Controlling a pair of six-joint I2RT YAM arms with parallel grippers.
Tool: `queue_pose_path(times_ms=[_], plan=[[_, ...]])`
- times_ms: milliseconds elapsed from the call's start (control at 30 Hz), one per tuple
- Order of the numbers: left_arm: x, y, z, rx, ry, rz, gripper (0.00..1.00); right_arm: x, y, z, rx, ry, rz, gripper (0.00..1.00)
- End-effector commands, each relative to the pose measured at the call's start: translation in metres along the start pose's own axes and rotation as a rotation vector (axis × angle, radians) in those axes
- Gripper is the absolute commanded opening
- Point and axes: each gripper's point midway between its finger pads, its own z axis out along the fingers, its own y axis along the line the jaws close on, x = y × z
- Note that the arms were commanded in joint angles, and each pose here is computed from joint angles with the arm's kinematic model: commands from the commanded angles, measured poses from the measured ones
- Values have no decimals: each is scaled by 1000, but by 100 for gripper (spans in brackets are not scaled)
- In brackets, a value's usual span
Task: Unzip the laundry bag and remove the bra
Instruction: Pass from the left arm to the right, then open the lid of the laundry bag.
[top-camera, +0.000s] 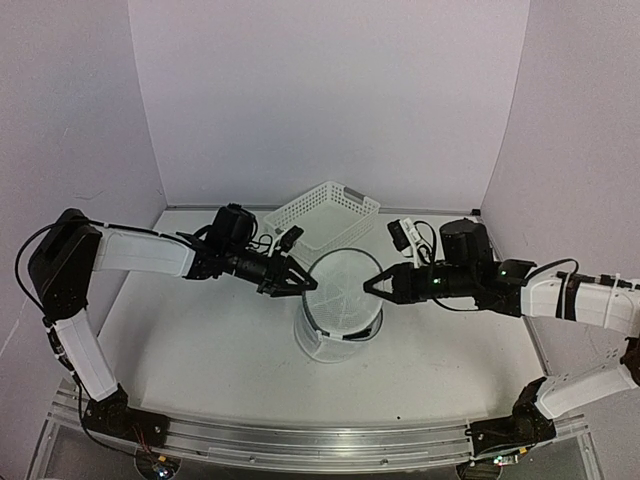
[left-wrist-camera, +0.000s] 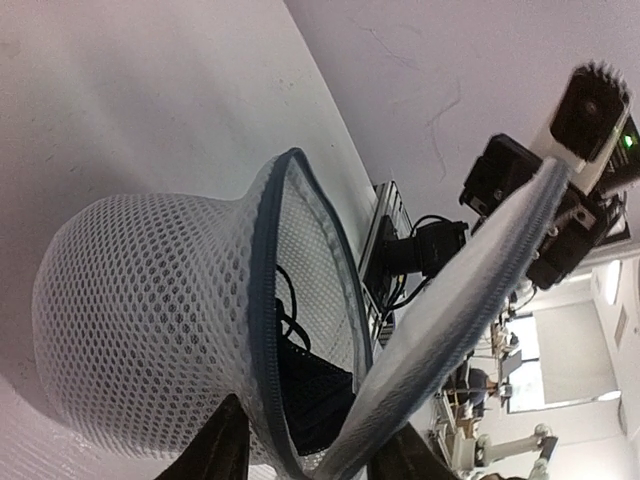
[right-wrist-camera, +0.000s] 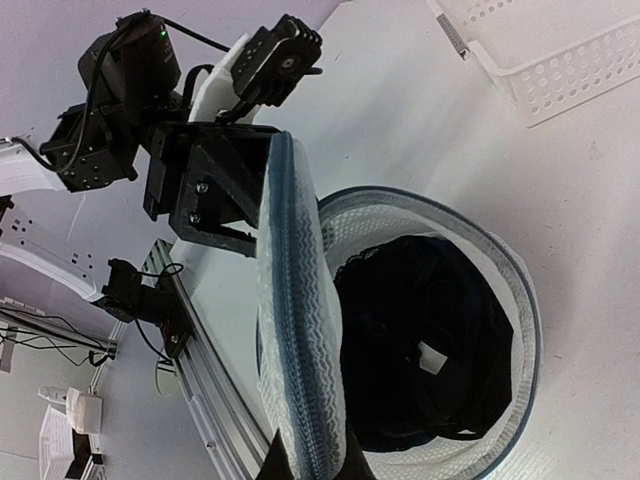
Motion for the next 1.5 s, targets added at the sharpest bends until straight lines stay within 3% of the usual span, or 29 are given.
queue_pose_path(times_ms=[0,233,467,700,1067,1333,1400,1467], plan=[[-33,-6,-23,-43,-108,19,45,-26,28,0,-51,-84,-112,0],[-51,-26,-58,-108,-200,77,61,-27,50,3,-64,-120,-314,0],[-47,-13,-72,-235,-195,50,65,-9,78,4,-95,-171,-711,0],[-35,0,-64,-231,-143,4,66,14,95,-9,-100,-278,-1095,0],[-16,12,-29,-188,-10,-3,71,41,95,-9,-51,-279,-1438,0],[-3,43,-11,-304,61,-8,70,53,103,-10,-24,-298,-1563,0],[-3,44,-8,-328,71,0,66,56,103,-9,-5,-295,-1594,0],[-5,48,-7,-353,73,-1,56,59,104,-8,13,-289,-1628,0]])
